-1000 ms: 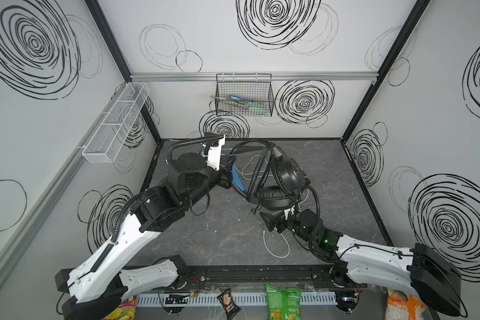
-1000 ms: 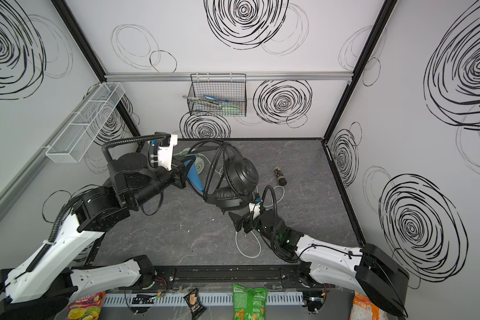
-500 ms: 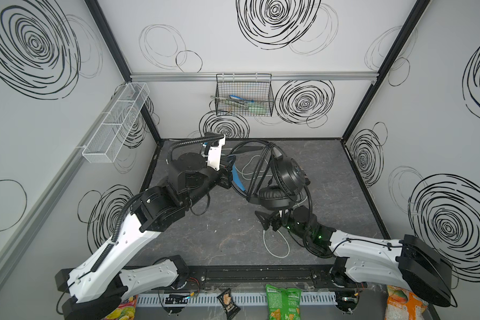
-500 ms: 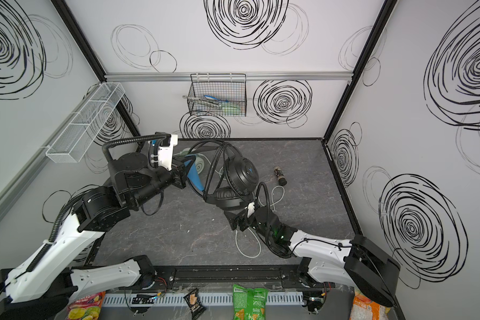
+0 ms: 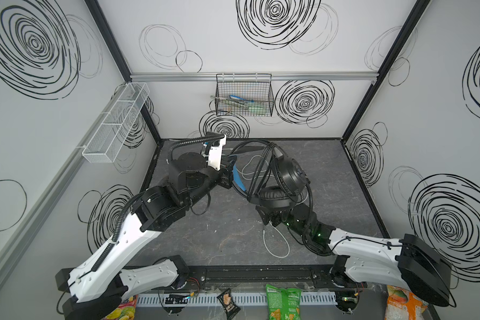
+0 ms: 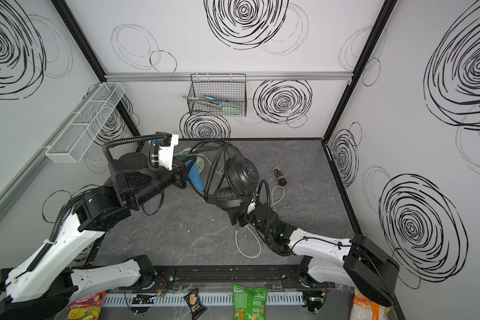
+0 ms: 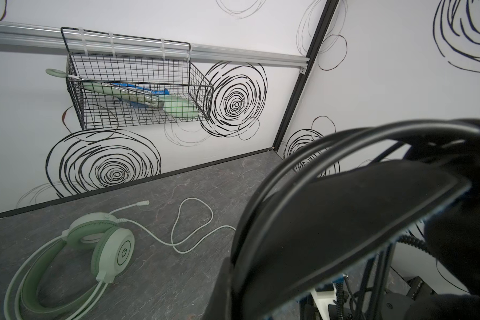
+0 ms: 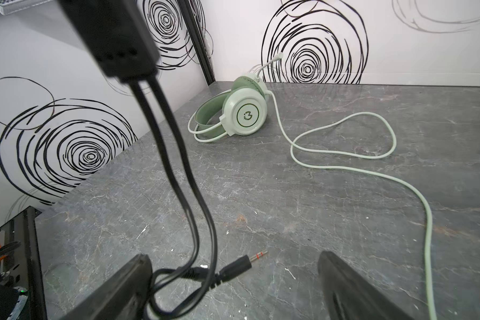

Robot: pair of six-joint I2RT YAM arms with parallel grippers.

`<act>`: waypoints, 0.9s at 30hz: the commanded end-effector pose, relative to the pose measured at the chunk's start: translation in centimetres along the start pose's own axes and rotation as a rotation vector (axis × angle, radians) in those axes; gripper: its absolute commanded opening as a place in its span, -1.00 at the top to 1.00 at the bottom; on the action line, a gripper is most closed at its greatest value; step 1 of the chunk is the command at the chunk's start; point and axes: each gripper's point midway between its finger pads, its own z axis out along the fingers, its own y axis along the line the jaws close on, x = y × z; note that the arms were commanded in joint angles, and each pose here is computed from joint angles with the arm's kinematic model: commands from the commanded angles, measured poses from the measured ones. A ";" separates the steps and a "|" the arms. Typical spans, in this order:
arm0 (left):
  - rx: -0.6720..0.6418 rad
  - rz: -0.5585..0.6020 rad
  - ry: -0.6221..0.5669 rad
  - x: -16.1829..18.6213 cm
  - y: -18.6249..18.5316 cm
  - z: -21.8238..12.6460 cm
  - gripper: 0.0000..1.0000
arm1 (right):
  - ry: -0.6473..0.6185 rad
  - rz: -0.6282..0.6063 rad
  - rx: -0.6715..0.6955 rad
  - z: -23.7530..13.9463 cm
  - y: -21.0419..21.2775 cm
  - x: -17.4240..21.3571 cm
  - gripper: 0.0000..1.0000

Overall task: Wrap the headphones
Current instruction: 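Swing the right gripper with the cable end toward the headset for another loop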

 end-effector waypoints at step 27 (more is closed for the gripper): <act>0.018 -0.104 -0.181 -4.1 0.5 -0.1 1.00 | 0.012 0.010 0.020 0.6 0.7 0.6 0.83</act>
